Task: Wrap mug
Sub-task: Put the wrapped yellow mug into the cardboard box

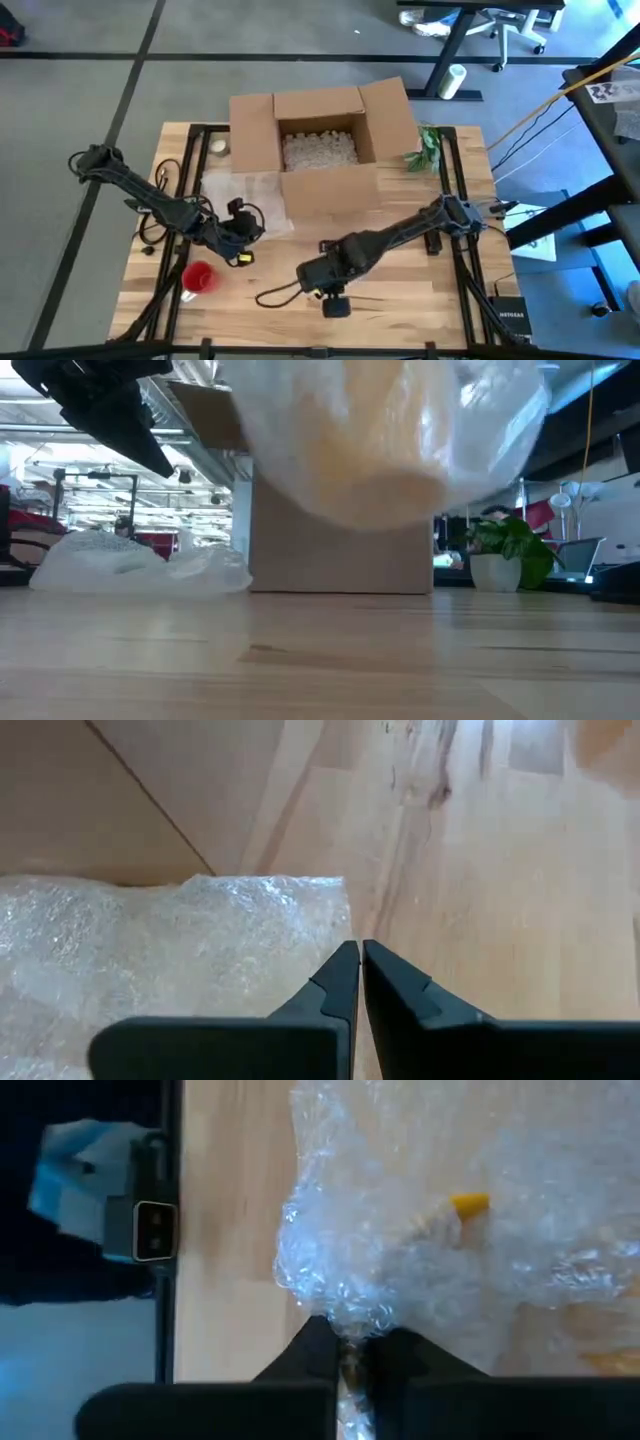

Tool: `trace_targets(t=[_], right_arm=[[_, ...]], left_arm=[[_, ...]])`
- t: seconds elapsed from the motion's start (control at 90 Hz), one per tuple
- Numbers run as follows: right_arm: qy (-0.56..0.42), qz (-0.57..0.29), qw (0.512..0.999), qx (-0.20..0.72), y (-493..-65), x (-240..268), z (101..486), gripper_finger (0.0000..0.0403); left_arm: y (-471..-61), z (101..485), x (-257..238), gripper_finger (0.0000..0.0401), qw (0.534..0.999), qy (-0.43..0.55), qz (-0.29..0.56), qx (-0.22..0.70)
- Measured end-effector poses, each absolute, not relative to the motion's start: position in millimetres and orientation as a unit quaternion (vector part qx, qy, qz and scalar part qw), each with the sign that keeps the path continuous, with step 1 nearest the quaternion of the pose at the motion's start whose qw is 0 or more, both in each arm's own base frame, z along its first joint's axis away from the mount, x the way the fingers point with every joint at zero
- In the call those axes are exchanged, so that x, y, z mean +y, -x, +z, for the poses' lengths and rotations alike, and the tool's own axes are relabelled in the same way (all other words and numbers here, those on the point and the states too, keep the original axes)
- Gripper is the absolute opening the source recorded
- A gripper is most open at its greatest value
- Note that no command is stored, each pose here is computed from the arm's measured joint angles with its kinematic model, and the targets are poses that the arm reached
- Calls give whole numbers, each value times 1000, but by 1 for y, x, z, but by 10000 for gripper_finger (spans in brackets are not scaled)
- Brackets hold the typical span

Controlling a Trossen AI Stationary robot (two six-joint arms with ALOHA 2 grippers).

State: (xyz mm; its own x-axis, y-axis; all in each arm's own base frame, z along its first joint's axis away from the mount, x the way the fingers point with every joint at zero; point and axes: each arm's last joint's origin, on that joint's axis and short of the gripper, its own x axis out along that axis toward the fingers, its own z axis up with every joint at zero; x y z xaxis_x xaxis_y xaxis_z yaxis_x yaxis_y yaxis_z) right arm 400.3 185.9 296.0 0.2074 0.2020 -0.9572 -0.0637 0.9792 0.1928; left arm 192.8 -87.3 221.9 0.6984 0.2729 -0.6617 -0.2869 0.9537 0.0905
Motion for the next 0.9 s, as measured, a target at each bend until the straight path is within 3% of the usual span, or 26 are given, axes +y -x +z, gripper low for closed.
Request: trace_targets(t=[0.256,0.456,0.667,0.9], right_arm=[[-111,55,787,605,-366,190,351,1],[-111,55,863,490,-346,184,404,0],[-15,23,938,345,-342,164,444,0],[51,-77,959,269,-360,109,462,0]], left_arm=[[-193,222,-87,0,922,7,150,358],[-193,222,-87,0,922,6,150,358],[-193,222,-87,0,922,7,150,358],[-194,222,-84,0,921,4,156,358]])
